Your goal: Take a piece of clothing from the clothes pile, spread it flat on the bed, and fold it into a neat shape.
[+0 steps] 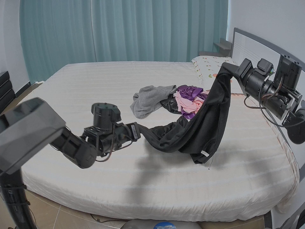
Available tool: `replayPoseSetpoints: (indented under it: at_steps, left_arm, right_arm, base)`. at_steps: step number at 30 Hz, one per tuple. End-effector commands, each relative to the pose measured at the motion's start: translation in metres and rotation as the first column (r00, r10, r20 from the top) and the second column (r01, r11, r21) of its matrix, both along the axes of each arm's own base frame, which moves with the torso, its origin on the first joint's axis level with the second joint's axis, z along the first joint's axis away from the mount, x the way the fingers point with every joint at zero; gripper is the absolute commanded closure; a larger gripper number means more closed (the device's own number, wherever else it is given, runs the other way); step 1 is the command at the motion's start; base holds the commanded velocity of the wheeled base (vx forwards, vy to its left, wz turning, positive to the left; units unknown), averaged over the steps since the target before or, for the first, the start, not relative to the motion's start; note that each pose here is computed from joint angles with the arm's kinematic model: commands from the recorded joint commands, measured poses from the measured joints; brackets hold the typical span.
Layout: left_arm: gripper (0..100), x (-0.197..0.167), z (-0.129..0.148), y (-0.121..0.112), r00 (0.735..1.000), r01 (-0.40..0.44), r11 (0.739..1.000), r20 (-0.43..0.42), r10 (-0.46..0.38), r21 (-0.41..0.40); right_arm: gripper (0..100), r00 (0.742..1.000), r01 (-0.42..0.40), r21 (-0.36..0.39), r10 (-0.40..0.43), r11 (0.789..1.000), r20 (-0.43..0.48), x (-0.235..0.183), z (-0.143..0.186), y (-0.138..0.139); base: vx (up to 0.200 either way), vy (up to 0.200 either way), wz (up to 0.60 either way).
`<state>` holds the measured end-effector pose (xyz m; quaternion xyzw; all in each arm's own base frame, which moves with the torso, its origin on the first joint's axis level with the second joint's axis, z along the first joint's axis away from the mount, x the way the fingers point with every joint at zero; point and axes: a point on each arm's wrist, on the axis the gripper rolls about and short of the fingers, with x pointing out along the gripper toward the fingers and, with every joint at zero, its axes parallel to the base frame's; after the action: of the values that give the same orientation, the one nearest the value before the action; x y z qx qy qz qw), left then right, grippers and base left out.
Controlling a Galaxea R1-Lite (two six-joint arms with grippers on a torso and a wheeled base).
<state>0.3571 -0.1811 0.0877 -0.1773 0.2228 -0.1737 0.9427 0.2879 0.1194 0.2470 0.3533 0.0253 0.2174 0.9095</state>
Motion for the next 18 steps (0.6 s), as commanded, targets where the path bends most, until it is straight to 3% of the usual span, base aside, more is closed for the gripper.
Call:
replayPoseSetpoints:
  at_steps: [1, 4, 7, 12, 13, 14, 18]
  left_arm:
    - [100, -0.023, 0.119, 0.045, 0.984, -0.092, 0.981, 0.133, 0.116, -0.17]
    - [100, -0.027, 0.138, 0.049, 0.976, -0.102, 0.976, 0.171, 0.136, -0.194]
    - [100, -0.028, 0.146, 0.049, 0.971, -0.103, 0.973, 0.192, 0.143, -0.205]
    - [100, -0.036, 0.138, 0.049, 0.979, -0.113, 0.969, 0.145, 0.147, -0.221]
    - [100, -0.036, 0.138, 0.049, 0.979, -0.113, 0.969, 0.145, 0.147, -0.221]
    - [100, -0.036, 0.128, 0.048, 0.983, -0.124, 0.962, 0.1, 0.152, -0.242]
    - [100, -0.037, 0.1, 0.037, 0.992, -0.124, 0.963, 0.0, 0.128, -0.24]
  right_arm:
    - [100, 0.981, 0.14, 0.063, -0.146, 0.988, 0.124, 0.034, 0.03, -0.022]
    - [100, 0.966, 0.142, 0.101, -0.16, 0.985, 0.203, 0.028, 0.056, -0.025]
    - [100, 0.961, 0.138, 0.102, -0.158, 0.985, 0.225, 0.022, 0.062, -0.025]
    - [100, 0.993, 0.1, 0.015, -0.101, 0.995, 0.062, 0.02, 0.009, -0.014]
    - [100, 0.993, 0.1, 0.015, -0.101, 0.995, 0.062, 0.02, 0.009, -0.014]
    - [100, 0.998, 0.067, -0.012, -0.067, 0.998, -0.009, 0.015, -0.013, -0.009]
    - [100, 0.989, -0.012, -0.072, 0.001, 0.997, -0.147, 0.006, -0.056, 0.003]
  base:
    - [0.0, 0.0, 0.0]
    - [0.0, 0.0, 0.0]
    - [0.0, 0.0, 0.0]
    - [0.0, 0.0, 0.0]
    - [0.0, 0.0, 0.0]
    - [0.0, 0.0, 0.0]
    - [0.0, 0.0, 0.0]
